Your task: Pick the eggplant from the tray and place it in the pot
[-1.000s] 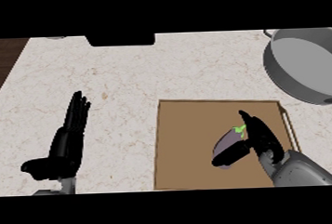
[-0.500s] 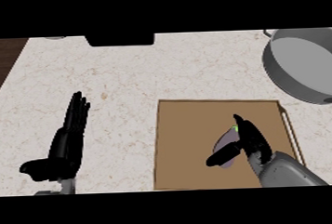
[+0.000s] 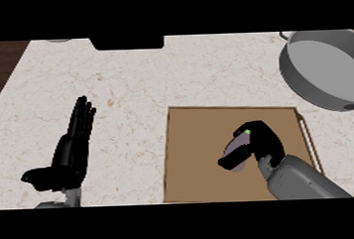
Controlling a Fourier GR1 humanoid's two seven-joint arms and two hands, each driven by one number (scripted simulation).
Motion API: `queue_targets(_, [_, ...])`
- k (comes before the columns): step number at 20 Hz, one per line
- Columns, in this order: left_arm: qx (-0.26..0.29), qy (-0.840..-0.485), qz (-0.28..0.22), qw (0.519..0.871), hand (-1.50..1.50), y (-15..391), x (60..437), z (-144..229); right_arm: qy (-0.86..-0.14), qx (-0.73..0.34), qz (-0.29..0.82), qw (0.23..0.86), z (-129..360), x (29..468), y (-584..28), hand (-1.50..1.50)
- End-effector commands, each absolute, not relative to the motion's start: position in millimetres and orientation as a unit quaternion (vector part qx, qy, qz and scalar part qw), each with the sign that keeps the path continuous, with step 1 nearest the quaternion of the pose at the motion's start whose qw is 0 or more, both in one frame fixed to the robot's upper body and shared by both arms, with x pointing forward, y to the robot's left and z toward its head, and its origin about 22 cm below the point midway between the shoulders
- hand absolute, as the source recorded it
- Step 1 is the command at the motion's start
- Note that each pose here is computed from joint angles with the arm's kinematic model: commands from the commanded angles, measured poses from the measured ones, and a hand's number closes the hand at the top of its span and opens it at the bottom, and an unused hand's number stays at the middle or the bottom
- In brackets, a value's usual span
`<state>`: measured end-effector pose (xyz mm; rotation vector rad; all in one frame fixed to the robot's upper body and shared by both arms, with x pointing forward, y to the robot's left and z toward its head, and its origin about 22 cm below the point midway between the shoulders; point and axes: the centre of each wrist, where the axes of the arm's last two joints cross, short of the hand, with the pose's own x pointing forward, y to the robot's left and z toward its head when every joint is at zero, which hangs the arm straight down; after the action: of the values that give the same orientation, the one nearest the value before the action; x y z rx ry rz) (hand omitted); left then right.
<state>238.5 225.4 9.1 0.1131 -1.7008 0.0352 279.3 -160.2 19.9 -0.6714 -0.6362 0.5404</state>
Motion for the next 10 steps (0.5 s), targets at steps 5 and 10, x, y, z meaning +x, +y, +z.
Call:
queue_targets(5, [0.049, -0.749, 0.016, 0.661, 0.0, 221, 250, 6, -0.264, -0.379, 0.243, 0.853, 30, 286, -155, 1.5])
queue_targets(10, [0.016, -0.764, -0.009, 0.645, 0.0, 205, 245, 13, -0.252, -0.497, 0.115, 0.822, 77, 371, -242, 1.5])
